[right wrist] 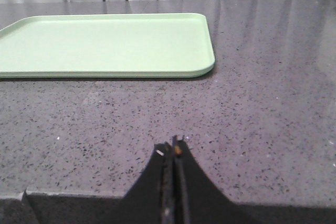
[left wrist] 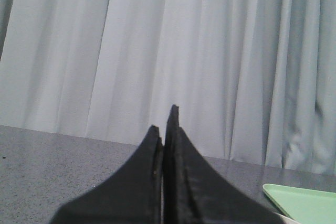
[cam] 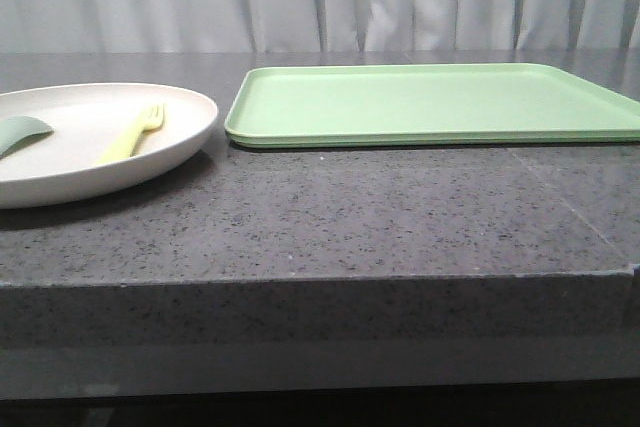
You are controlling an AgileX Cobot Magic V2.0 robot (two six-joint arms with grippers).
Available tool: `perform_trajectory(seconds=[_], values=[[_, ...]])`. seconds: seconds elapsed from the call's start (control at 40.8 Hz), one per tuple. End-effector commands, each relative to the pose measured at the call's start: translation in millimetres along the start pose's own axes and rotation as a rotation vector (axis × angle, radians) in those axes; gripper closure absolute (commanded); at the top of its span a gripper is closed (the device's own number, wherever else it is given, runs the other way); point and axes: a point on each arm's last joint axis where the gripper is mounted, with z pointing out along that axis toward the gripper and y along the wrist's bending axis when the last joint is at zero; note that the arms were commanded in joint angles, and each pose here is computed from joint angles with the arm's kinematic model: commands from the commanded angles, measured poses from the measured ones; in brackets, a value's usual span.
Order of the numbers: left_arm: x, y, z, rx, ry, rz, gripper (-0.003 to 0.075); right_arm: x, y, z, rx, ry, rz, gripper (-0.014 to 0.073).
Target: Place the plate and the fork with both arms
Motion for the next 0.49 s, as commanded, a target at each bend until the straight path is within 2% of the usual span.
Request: perform_trajectory(seconds=[0.0, 0.074, 0.221, 0.466], values=[[-27, -3, 0, 0.016, -0.140, -0.025, 0.0738, -33, 3, -9, -0.006, -0.163, -0.011, 0.0716], [-39, -6, 2, 0.017, -0.121, -0.007, 0.0738, -49, 5, -15, -0.010, -0.185, -0.012, 0.0716], [-63, -12, 17, 0.026, -0.014, 0.172, 0.0738, -94, 10, -23, -0.016, -0.187, -0.013, 0.0706], [-89, -15, 84, -0.018, 0.310, 0.182, 0.0738, -158, 15, 10, -0.009, -0.087, -0.011, 0.0706]])
